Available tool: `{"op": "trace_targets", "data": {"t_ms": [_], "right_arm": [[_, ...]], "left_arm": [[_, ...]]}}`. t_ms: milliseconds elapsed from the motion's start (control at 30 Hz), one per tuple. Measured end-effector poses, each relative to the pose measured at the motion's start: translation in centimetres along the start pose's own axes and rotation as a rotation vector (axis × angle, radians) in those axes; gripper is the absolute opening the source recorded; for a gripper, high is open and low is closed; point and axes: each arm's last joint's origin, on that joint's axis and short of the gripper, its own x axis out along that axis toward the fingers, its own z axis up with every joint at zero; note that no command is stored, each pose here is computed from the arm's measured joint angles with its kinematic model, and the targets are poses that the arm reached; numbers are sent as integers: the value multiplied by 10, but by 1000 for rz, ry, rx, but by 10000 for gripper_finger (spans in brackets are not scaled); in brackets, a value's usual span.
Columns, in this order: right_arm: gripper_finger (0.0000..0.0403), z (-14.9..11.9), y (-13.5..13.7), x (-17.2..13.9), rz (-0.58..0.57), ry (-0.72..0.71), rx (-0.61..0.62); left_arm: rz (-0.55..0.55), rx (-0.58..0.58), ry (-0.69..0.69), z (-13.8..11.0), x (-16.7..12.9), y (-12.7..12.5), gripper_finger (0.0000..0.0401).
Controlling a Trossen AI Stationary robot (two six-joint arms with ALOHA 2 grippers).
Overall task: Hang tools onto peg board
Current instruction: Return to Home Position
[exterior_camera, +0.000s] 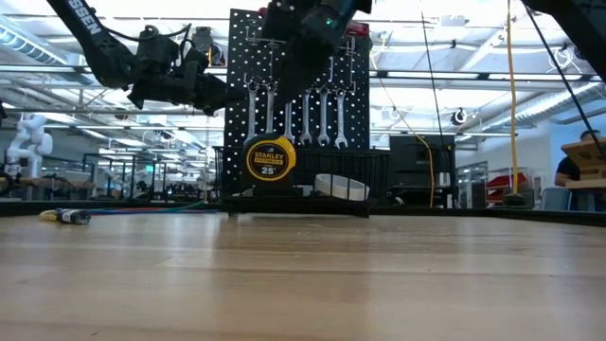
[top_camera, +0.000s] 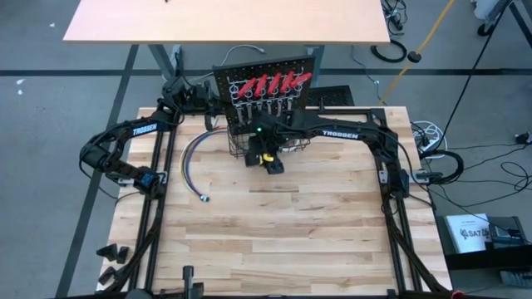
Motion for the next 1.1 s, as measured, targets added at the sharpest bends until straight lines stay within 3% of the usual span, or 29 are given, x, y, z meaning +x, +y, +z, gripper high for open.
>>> {"op": "trace_targets", "data": {"t_ms": [200,367,567,867,1100], "right_arm": [[288,-9,-1,-20,26,56,57],[281,-15,-6,-45,132,-4,93],[281,-36,-9,-59,79,-78,108],[281,-84,-5,-74,3,-170,179],[281,-109,-1,-91,-40,-210,218]], "left_arm": [[-4,18,-2,-1,-7,4,71],[-16,28,-5,-1,-14,9,71],[-11,22,-6,-1,-16,10,76],[130,28,7,-1,-17,15,246],[114,-25,5,-1,-19,15,302]]}}
